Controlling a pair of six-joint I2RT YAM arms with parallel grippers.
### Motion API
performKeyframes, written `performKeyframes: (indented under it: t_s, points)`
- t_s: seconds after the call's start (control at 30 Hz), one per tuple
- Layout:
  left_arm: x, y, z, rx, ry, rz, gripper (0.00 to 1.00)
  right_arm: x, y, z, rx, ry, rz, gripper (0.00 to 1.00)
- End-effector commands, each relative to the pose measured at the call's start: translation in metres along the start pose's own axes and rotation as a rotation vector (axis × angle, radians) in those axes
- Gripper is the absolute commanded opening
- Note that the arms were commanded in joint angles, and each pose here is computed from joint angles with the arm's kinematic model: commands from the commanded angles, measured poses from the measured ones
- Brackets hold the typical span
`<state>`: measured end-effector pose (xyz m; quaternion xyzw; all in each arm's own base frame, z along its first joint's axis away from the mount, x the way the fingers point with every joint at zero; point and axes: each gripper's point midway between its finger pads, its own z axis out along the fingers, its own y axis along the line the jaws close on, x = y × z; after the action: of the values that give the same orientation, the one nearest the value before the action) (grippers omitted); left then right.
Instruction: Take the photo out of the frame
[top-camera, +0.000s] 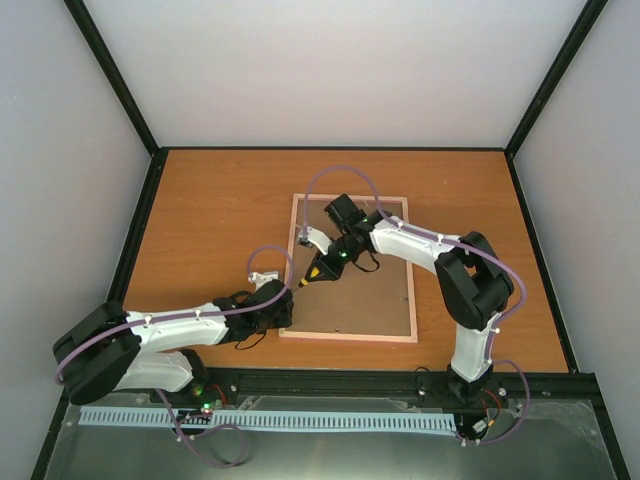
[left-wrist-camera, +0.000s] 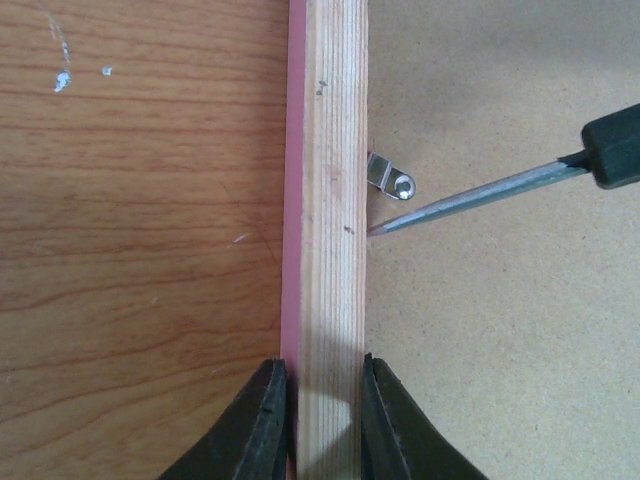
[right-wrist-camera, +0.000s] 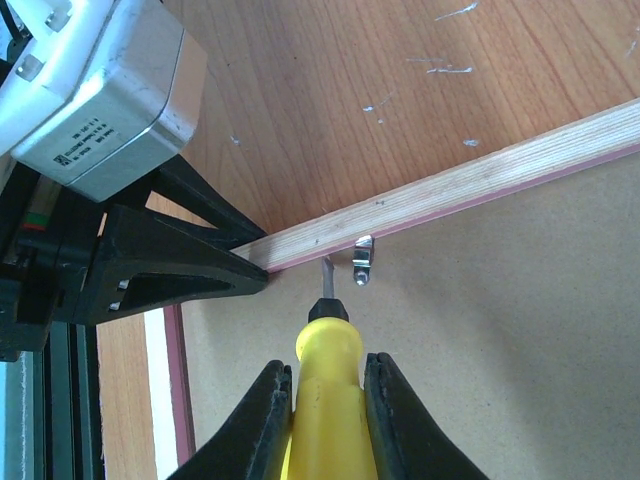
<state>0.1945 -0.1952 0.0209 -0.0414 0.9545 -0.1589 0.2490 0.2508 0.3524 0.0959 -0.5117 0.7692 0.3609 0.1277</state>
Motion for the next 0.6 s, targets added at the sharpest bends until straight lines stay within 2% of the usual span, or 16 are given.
performKeyframes:
  t_s: [0.0, 0.37, 0.57]
  points:
    - [0.006, 0.011, 0.001, -0.024, 0.014, -0.031, 0.01, -0.006, 0.001, 0.004, 0.031, 0.007, -0.02, 0.03]
    - [0.006, 0.012, 0.001, -0.027, 0.016, -0.035, 0.01, -0.005, -0.009, 0.0, 0.108, 0.026, -0.014, 0.03]
    - [0.007, 0.013, 0.0, -0.029, 0.014, -0.038, 0.01, -0.004, -0.026, -0.008, 0.225, 0.045, 0.003, 0.03]
